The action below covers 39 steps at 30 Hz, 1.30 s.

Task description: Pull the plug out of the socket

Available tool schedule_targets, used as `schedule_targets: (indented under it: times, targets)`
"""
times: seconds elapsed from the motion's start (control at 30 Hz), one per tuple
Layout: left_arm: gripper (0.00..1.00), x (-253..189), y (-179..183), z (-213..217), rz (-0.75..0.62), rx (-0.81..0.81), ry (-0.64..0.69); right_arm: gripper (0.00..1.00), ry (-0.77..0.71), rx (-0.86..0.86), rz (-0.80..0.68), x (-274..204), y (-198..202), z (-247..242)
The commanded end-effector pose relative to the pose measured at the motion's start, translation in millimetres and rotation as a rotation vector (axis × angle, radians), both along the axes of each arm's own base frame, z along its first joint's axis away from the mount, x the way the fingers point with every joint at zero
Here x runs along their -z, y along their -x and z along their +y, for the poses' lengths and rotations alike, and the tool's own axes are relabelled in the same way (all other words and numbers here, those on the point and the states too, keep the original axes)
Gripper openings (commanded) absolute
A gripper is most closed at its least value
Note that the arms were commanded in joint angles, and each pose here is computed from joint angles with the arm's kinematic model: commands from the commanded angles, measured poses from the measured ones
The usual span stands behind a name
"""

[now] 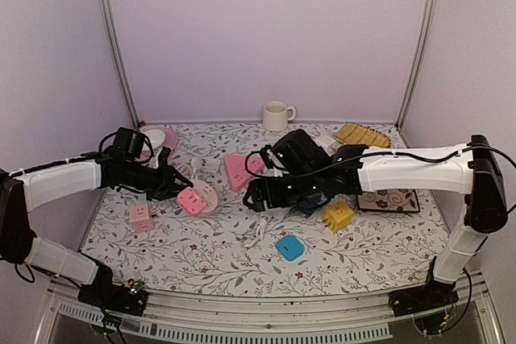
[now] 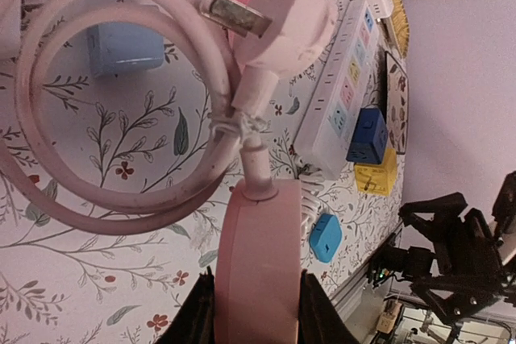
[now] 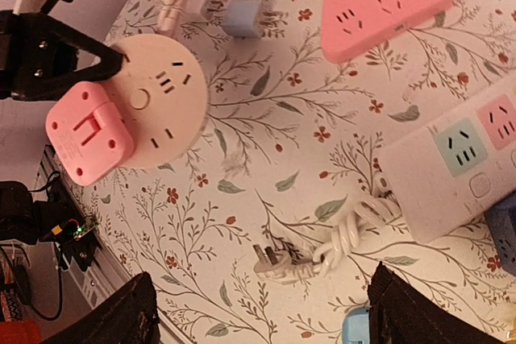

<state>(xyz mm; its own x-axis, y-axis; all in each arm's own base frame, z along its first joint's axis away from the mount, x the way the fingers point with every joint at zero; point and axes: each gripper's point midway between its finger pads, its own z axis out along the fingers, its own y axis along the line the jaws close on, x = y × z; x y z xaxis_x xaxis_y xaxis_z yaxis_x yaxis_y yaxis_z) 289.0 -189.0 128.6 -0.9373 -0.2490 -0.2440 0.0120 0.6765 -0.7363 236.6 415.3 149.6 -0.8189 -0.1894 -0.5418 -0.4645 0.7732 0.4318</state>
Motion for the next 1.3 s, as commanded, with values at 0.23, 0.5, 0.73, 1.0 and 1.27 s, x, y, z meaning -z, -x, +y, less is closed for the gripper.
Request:
schedule_targets:
  times: [0.23, 0.5, 0.73, 1.0, 1.27]
  targets:
    - [0.00, -31, -14, -22, -0.072, 0.023, 0.009, 0.93, -0.019, -0.208, -0.160, -32, -4, 84]
    - [0.00, -32, -15, -28, -0.052, 0.005, 0.003, 0.95, 0.039, -0.210, -0.242, -33, 1, 113]
    - [0.00, -34, -17, -32, -0.044, 0.007, 0.006, 0.95, 0.147, -0.176, -0.305, -23, 4, 125]
    - [0.00, -36, -17, -38, -0.048, 0.014, 0.006, 0.95, 0.255, -0.128, -0.338, -11, -5, 126]
    - [0.00, -36, -16, -38, -0.048, 0.017, -0.003, 0.95, 0.307, -0.117, -0.364, -5, -10, 122]
